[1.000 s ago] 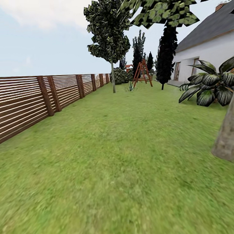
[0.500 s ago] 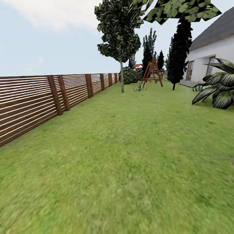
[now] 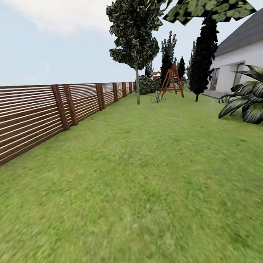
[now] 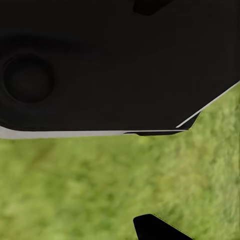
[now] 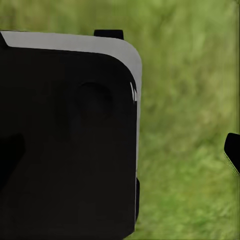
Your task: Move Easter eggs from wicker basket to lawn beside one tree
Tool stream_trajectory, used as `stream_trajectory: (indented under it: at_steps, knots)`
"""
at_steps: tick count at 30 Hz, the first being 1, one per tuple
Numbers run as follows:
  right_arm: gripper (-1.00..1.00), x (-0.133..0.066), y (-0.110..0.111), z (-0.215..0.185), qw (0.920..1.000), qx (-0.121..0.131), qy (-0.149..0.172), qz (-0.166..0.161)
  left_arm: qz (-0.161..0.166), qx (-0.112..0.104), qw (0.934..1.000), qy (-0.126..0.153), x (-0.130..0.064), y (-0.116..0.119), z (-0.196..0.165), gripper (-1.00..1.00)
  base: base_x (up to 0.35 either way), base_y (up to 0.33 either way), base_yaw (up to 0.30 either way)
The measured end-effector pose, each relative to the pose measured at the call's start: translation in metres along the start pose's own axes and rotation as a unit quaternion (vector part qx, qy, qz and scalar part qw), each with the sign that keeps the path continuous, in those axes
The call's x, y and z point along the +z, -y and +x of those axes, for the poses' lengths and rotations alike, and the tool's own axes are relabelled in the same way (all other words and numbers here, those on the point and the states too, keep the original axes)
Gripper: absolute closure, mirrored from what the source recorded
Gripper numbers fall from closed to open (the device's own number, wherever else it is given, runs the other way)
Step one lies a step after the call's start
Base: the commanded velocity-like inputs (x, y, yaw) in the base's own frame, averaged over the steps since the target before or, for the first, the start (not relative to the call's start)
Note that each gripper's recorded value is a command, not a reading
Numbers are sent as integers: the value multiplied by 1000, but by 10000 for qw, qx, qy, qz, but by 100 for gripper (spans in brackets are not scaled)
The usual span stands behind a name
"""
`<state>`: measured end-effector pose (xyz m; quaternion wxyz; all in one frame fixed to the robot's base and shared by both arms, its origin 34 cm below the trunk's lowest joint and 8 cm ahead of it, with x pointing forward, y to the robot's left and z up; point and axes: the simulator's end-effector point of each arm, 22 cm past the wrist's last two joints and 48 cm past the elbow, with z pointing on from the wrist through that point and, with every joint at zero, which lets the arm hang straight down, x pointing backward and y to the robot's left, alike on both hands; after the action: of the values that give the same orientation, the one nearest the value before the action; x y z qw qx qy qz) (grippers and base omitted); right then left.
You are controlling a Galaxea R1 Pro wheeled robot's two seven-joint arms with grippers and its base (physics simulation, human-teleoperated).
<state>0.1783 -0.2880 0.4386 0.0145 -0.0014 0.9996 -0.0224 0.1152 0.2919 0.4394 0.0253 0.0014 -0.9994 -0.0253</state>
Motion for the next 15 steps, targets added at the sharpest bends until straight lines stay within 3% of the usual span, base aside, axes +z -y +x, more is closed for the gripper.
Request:
stream_trajectory:
  at_steps: [15]
  knots:
    - [-100,0,0,0,10000,-9,0,-1,-1,0,10000,0,0,0,0,-100,330,0,0]
